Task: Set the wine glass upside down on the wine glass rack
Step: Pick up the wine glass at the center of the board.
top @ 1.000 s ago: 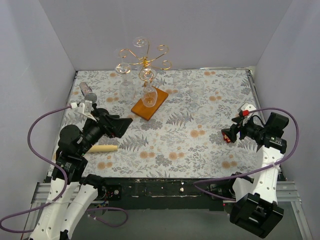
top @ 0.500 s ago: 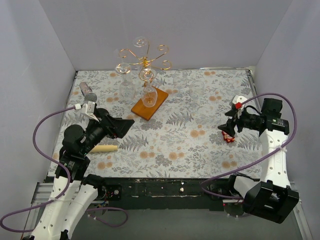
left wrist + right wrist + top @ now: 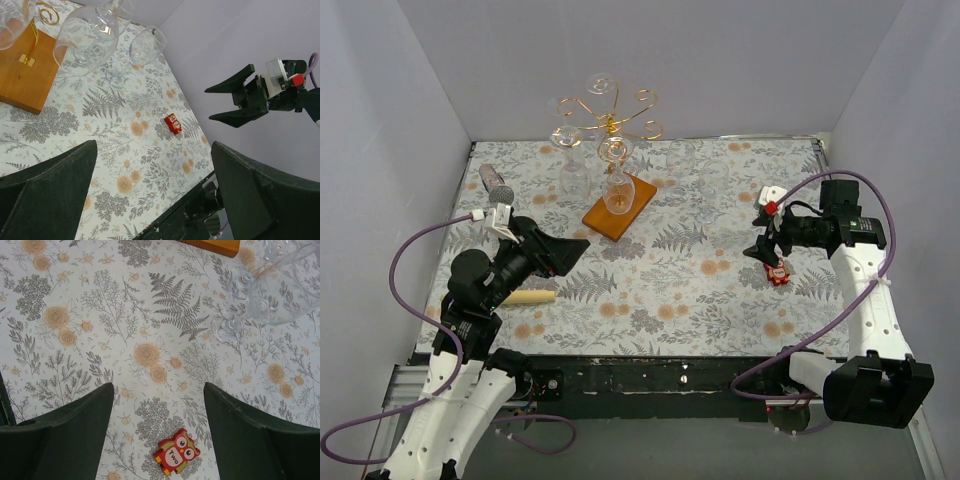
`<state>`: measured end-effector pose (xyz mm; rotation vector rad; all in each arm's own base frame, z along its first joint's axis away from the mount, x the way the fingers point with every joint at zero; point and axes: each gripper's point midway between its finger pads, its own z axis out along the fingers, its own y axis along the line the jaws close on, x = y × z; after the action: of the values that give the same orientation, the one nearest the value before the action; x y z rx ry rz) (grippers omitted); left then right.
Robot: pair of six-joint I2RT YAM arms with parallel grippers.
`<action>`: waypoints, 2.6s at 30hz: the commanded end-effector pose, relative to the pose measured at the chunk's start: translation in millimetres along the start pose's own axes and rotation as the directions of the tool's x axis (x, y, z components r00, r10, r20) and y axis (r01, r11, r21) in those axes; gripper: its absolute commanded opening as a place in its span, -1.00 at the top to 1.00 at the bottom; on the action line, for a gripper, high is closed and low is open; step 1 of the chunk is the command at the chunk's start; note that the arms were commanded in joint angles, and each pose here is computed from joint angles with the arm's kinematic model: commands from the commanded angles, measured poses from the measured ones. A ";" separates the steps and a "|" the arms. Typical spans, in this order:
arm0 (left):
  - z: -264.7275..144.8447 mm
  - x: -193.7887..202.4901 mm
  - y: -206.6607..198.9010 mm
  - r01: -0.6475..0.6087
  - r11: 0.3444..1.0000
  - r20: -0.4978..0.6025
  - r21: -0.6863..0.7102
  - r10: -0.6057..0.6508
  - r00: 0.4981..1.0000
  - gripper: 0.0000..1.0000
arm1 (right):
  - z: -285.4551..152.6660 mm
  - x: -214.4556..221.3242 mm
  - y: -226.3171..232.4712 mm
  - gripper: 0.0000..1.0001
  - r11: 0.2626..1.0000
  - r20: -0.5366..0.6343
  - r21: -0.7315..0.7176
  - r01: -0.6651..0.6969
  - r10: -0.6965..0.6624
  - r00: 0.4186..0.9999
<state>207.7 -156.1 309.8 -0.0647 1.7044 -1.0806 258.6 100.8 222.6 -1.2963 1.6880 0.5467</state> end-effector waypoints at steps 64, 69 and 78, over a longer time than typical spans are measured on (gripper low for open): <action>-1.4 26.2 29.2 0.091 0.992 -0.024 -0.085 -0.094 0.995 -0.96 | 41.6 -57.7 -116.7 -0.48 0.891 0.053 0.310 -0.331 0.331 0.942; -1.2 26.9 29.4 0.092 0.992 -0.027 -0.086 -0.095 0.995 -0.96 | 43.3 -57.5 -127.6 -0.50 0.867 0.044 0.369 -0.334 0.343 0.938; 1.2 28.2 32.0 0.095 0.991 -0.032 -0.092 -0.098 0.995 -0.96 | 46.8 -64.1 -153.0 -0.64 0.788 0.080 0.492 -0.370 0.382 0.921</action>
<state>208.6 -152.9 269.4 -0.1848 1.7944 -1.0898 395.4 118.0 253.9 -0.6939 2.0152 0.3465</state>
